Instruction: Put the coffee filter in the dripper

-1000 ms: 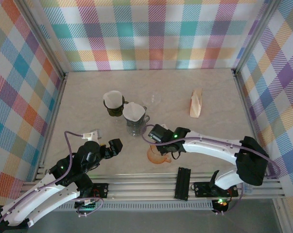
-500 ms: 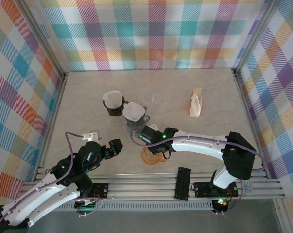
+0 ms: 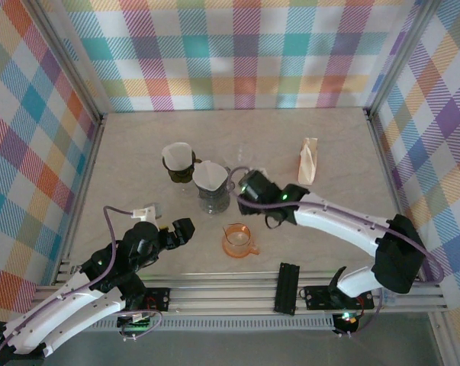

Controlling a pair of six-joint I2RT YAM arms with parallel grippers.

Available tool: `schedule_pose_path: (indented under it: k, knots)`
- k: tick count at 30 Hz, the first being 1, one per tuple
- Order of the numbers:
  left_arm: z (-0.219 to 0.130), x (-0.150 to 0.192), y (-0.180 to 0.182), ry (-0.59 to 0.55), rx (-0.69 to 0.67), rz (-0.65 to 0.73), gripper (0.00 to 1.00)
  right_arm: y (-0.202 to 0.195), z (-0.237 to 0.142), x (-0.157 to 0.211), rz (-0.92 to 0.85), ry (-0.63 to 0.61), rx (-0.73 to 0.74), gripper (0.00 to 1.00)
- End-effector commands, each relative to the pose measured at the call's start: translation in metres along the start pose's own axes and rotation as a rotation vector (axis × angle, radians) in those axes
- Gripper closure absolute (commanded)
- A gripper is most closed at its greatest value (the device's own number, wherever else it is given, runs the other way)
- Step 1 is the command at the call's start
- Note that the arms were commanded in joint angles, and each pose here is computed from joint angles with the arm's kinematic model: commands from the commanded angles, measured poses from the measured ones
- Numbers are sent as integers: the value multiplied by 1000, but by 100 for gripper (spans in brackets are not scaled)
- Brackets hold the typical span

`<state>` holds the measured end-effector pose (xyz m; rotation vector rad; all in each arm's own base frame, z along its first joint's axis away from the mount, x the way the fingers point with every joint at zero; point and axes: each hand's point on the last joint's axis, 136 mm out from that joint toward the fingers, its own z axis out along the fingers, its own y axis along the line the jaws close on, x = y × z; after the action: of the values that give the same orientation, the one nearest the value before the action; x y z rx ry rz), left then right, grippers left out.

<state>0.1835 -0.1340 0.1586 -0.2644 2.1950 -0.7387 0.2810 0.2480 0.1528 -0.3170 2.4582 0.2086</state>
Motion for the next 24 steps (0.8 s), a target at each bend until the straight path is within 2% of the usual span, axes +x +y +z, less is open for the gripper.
schedule_pose_path:
  k: [1, 10, 14, 20, 24]
  knots:
    - [-2, -2, 0, -17, 17, 5, 0, 2, 7, -50, 68, -87, -131, 26]
    - [-2, -2, 0, -17, 23, 4, 0, -27, 84, -116, 209, -42, -204, 23]
    - [0, -1, 1, -16, 13, 12, 0, -35, 120, -123, 270, 13, -162, 24]
    - [1, 0, 4, -17, 3, 20, 0, -45, 150, -128, 335, 40, -118, 27]
    - [1, -1, 7, -21, -14, 28, 0, -49, 161, -123, 356, 69, -94, 38]
